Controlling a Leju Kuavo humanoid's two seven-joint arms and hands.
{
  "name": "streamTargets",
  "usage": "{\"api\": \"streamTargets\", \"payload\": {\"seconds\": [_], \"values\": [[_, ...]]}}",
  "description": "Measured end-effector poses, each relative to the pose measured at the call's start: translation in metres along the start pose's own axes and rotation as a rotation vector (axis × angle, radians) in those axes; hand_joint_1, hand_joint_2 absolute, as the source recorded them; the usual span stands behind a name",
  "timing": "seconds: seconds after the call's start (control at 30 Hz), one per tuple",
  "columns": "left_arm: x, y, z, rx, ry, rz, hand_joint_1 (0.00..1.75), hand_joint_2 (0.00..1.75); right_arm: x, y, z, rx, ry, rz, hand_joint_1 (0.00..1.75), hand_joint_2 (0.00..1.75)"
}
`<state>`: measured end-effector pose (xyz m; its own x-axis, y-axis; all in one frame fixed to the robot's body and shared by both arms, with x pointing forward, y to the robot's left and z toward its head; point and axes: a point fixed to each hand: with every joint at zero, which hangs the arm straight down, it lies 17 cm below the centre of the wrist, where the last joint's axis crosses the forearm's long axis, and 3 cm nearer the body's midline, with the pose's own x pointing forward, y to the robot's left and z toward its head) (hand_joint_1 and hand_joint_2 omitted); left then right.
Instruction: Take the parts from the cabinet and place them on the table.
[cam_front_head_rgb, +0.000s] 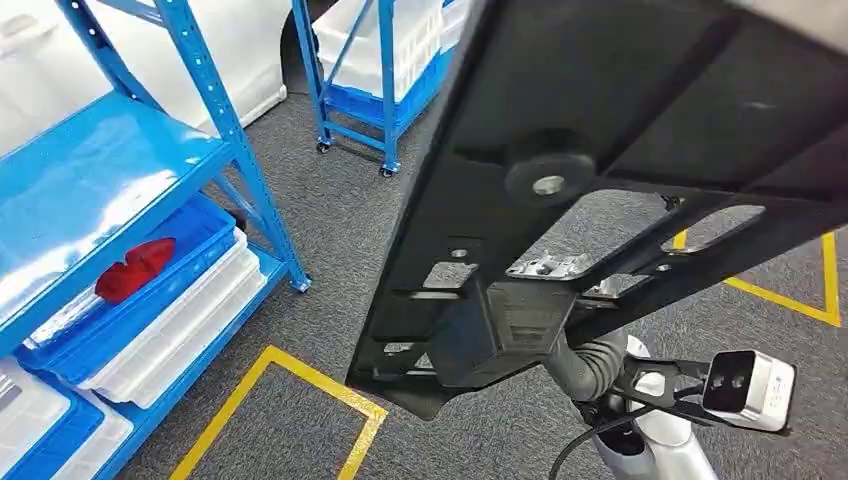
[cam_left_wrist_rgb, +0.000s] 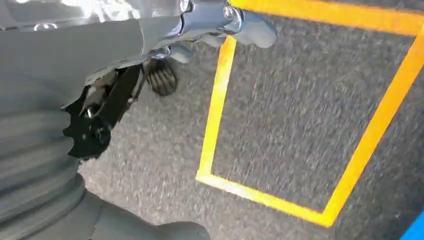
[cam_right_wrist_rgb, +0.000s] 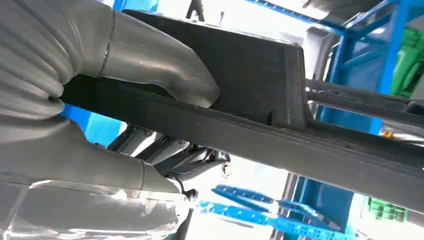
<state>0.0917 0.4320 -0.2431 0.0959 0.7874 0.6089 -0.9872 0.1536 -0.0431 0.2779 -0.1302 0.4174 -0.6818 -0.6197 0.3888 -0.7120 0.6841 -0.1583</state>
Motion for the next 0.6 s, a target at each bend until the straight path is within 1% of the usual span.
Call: {"api": "streamTargets", "payload": {"seconds": [0.1, 0.3, 0.6], "values": [[-0.011, -0.006, 0.006, -0.02, 0.018, 0.009, 0.0, 1.75, 0.002, 0.002, -0.003, 0.012, -0.003, -0.002, 1.75, 1.75], [-0.021, -0.012, 0.011, -0.036, 0.037, 0.019, 0.0, 1.75, 0.005, 0.001, -0.009, 0.017, -0.014, -0.013, 1.75, 1.75], [-0.02, -0.008, 0.011, -0.038, 0.037, 0.013, 0.0, 1.75, 0.005, -0.002, -0.014, 0.002, -0.012, -0.009, 1.75, 1.75]]}}
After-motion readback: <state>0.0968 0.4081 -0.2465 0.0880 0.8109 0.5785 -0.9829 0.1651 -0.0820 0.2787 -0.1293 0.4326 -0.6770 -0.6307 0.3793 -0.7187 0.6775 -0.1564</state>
